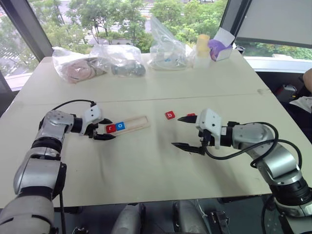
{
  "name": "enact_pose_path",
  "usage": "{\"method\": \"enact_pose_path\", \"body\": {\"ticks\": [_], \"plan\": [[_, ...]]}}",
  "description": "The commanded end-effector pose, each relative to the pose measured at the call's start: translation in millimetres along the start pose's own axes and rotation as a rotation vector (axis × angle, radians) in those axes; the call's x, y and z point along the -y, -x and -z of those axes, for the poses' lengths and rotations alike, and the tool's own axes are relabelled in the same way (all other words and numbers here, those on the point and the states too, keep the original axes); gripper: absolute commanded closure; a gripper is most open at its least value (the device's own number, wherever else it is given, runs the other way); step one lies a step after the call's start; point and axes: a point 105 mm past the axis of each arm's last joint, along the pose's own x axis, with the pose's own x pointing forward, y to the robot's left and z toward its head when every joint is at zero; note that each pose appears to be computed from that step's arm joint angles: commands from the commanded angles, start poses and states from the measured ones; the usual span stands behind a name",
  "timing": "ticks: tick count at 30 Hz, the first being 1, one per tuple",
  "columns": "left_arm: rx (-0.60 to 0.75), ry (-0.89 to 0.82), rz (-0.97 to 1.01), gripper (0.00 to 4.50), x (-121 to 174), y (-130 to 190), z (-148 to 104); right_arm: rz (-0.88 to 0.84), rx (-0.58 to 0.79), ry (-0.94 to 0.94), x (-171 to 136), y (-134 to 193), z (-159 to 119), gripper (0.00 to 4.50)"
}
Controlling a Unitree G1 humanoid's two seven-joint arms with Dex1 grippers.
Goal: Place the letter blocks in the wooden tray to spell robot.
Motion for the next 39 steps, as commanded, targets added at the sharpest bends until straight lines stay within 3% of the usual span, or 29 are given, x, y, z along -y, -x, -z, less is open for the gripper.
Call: {"method": "enact_pose_path", "body": {"ticks": [1,6,12,18,27,39], "plan": [[-0.081,0.037,0.130,1.40,28.0,-14.4,26.8,0.022,0.022,0.059,3.6,5.9,-13.9,0.00],[-0.035,-0.027,0.217,1.40,40.4,-29.2,15.5,0.029,0.016,0.064,5.6,6.4,-13.7,0.00],[0.078,-0.152,0.333,1.40,65.3,-69.9,-26.1,0.046,0.005,0.069,8.7,8.7,-12.4,0.00],[0.112,-0.195,0.355,1.40,90.6,-89.4,-53.1,0.060,0.002,0.066,9.2,11.2,-13.1,0.00],[0.094,-0.250,0.372,1.40,125.8,-100.3,-72.1,0.069,-0.001,0.047,4.1,11.9,-11.6,0.00],[0.056,-0.260,0.403,1.40,141.8,-101.5,-77.8,0.071,-0.003,0.045,4.2,12.0,-12.3,0.00]]}}
